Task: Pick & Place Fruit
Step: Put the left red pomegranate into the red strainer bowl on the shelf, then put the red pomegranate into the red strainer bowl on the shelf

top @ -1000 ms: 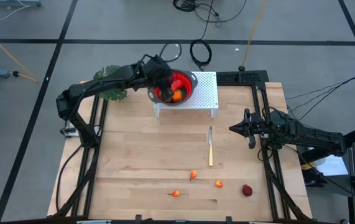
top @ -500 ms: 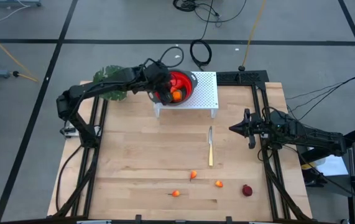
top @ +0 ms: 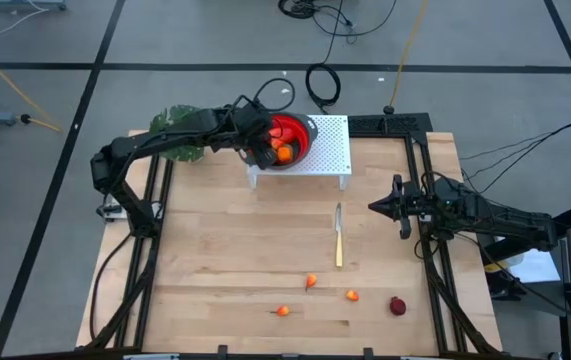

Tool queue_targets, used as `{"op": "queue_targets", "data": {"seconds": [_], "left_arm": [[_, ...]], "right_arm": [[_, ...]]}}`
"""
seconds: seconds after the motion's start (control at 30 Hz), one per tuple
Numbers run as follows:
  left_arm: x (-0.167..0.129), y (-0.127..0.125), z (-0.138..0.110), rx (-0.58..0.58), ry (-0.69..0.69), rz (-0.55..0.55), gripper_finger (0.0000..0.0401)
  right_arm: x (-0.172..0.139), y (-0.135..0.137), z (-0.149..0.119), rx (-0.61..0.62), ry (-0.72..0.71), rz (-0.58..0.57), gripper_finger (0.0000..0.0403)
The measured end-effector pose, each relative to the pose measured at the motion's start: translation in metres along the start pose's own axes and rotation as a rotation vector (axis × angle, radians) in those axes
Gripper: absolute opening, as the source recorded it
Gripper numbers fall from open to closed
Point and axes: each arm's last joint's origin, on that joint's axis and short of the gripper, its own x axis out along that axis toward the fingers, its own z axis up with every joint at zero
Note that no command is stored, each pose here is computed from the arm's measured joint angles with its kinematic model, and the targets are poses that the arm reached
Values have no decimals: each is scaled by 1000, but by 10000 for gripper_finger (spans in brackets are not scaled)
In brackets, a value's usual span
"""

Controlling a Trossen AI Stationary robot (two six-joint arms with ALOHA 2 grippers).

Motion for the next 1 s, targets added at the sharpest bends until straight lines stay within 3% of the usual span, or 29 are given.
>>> {"op": "queue_targets", "data": {"seconds": [0.27,0.73,1.0], "left_arm": [[0,0,0,-1,0,7,202],[0,1,0,45,1,7,259],[-33,8,21,34,-99,1,269]], "right_arm": [[0,0,0,0,0,0,0],[0,0,0,7,0,0,0],[0,0,0,7,-1,0,0]]}}
